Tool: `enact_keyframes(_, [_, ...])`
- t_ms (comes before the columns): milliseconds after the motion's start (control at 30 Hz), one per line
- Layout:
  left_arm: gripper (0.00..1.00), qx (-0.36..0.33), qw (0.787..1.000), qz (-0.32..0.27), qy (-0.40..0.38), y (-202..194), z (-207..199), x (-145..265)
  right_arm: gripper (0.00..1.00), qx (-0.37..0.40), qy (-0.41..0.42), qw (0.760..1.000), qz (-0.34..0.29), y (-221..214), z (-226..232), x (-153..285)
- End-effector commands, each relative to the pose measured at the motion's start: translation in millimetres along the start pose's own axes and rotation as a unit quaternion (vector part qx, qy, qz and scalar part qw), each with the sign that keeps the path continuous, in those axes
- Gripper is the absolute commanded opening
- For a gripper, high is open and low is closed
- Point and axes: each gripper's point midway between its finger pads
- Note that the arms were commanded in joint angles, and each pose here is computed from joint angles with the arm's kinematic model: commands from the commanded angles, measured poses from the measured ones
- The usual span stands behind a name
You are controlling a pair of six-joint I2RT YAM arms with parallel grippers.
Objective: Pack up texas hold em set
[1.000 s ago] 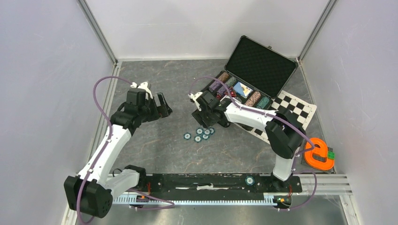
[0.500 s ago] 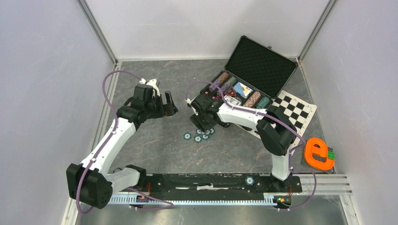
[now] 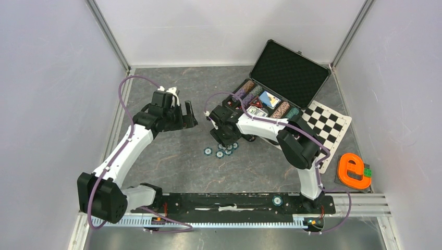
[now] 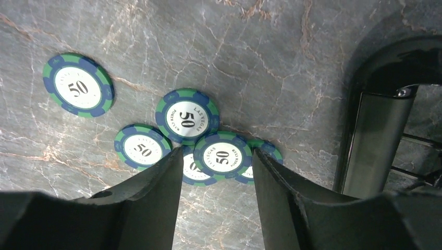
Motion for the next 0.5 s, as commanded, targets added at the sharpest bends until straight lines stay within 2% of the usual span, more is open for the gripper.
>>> enact_keyframes(0, [1.00,-0.023,1.000,-0.018,-0.003,13.0,-4.9,7.5,0.54,-0.006,0.004,1.000,-0.006,10.7,1.2,-0.1])
enact_keyframes(67, [1.00,-0.023,1.000,-0.017,-0.002,12.4,-4.5,7.2,0.47,-0.006,-0.002,1.000,-0.002,9.2,-1.6,0.8])
enact_keyframes(333, [1.00,-0.019,1.000,-0.008,-0.003,10.0,-4.9,3.0,0.44,-0.022,-0.032,0.999,0.010,-3.6,-20.2,8.9])
enact_keyframes(467, [1.00,-0.017,1.000,-0.004,-0.006,10.1,-6.8,1.6,0.44,-0.030,-0.037,0.999,-0.004,2.0,-26.2,15.3])
Point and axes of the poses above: each gripper's point midway between its finger pads, its own x axis back along the fingers, its own z axis along the line the jaws close on, y = z × x, and after that the axes turned 7 degrees about x, right-handed
